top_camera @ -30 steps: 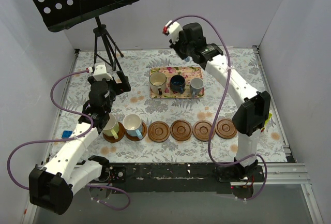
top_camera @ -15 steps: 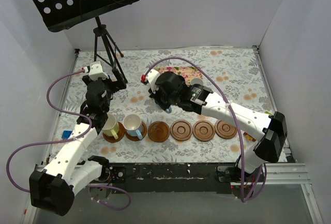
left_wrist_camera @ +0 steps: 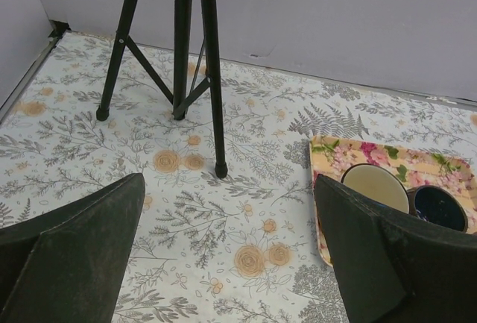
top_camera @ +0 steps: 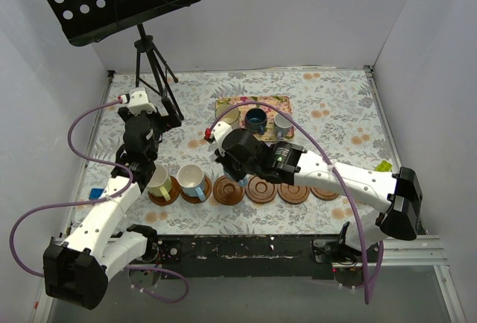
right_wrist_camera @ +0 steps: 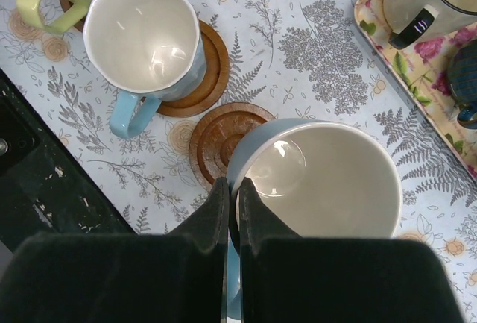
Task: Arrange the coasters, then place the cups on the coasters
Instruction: Place the cup on the coaster.
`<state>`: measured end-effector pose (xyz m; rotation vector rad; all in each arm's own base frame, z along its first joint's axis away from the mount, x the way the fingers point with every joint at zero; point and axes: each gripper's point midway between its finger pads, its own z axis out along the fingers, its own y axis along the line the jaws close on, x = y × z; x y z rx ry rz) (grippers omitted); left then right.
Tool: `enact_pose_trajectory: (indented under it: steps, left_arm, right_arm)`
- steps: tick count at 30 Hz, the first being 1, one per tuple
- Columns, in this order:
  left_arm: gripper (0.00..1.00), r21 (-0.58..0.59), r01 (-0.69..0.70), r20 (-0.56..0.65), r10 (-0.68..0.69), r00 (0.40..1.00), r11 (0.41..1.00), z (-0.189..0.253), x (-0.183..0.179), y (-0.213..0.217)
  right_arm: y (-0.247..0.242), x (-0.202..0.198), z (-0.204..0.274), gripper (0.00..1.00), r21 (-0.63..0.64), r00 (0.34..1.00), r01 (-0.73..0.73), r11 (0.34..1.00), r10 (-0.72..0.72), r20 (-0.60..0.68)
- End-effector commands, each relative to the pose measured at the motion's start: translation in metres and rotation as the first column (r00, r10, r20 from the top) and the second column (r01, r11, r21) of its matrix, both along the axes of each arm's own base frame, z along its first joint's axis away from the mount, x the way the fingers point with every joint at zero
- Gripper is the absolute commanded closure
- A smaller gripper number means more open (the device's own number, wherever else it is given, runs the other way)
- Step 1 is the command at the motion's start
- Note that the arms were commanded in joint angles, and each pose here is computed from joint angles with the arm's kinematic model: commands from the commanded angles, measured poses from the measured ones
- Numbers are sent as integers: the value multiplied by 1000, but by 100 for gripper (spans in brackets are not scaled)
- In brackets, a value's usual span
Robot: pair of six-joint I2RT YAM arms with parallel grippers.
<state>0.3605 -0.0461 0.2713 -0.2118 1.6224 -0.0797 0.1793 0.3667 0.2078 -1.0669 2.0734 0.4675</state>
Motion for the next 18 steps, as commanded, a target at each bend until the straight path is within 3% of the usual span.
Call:
enact_pose_trajectory:
  steps: [1, 9, 18]
  left_arm:
    - [2, -4, 16, 18, -16, 1000, 1000, 13, 2, -2]
    - [2, -72, 118, 0, -118, 993, 990, 15, -6, -22]
    - [2, -72, 101, -31, -104, 994, 992, 8, -5, -20]
  right_arm:
    - [16, 4, 35, 99, 144, 997, 27, 989, -38, 69]
    - [35, 8, 16, 99, 123, 995, 59, 991, -69, 74]
    - [43, 11, -13, 99, 73, 993, 80, 994, -85, 77]
